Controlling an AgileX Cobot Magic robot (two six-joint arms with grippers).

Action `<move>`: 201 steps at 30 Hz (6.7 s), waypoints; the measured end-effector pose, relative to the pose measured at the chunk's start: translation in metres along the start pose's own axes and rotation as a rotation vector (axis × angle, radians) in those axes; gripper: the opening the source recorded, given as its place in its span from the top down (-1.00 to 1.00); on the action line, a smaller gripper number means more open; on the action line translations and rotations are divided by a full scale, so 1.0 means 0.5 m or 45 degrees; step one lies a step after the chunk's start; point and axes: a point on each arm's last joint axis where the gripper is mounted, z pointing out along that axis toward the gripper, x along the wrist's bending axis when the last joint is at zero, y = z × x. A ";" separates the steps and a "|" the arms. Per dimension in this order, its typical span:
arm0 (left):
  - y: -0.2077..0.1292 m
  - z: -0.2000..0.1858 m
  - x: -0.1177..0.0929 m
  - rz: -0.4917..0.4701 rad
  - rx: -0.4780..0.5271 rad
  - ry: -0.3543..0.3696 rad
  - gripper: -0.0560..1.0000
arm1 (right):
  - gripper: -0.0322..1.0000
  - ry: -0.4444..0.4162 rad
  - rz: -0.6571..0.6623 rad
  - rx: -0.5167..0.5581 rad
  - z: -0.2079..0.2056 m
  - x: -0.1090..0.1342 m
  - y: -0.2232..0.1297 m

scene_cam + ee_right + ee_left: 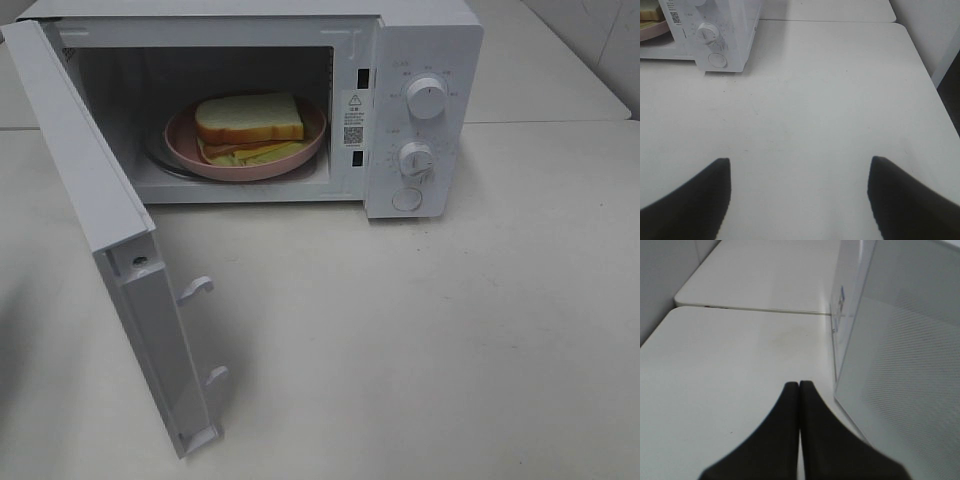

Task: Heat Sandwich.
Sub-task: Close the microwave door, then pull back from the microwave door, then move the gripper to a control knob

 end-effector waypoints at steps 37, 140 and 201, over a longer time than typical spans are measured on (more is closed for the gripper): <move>-0.048 0.052 -0.214 0.097 -0.140 -0.540 0.89 | -0.48 0.000 0.000 0.000 0.000 0.000 0.000; -0.027 0.249 -0.542 0.180 0.053 -0.756 0.89 | -0.48 0.000 0.000 0.000 0.000 0.000 0.000; 0.108 -0.036 -0.093 0.045 1.011 -0.199 -0.91 | -0.45 0.000 0.000 0.000 0.000 0.000 0.000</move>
